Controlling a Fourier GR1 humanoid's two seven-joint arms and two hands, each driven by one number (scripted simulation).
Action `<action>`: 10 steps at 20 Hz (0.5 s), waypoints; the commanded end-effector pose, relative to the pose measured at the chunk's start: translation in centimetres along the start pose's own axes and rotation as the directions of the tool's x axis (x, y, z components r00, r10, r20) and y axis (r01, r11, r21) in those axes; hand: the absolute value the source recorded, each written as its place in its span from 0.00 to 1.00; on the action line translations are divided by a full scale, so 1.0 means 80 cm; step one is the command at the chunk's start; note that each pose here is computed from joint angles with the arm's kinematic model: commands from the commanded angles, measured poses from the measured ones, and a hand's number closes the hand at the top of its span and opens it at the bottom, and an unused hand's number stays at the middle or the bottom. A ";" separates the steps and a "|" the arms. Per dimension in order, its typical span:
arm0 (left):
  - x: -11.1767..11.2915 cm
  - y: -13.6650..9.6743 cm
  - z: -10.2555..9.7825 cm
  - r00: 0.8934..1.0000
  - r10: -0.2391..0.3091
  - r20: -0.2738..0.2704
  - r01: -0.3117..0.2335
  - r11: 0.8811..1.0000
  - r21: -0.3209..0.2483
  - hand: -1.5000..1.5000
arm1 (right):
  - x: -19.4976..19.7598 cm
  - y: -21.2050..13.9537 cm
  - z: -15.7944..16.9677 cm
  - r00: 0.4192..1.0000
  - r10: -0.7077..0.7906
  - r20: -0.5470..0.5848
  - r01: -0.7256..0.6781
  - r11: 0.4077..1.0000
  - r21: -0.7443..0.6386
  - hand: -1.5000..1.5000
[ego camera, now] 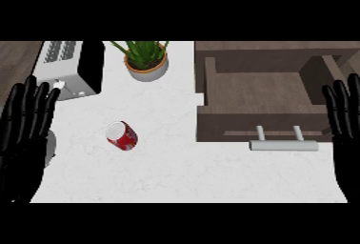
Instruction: Pick up the can, place it into the drawer and close the drawer
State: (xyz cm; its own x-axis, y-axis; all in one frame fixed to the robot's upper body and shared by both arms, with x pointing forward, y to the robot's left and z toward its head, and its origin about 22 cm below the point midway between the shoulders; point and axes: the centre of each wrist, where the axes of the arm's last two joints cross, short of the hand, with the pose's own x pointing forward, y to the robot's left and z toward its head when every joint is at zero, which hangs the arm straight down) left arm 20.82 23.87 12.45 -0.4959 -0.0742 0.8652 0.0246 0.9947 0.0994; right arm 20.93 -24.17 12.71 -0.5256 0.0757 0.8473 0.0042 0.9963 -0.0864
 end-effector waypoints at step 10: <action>-0.034 0.050 -0.010 0.944 0.011 -0.330 -0.096 0.966 -0.241 0.00 | -0.021 -0.014 0.023 0.945 -0.012 -0.325 -0.056 0.979 -0.197 0.00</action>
State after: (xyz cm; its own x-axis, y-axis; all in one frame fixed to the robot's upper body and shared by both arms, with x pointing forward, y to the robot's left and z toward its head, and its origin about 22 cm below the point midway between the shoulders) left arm 22.50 26.66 11.24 -0.3131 -0.0425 0.9488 0.2528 0.9592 0.1264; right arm 20.42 -24.73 11.01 -0.3355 0.0755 0.9390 0.0995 0.9941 -0.0444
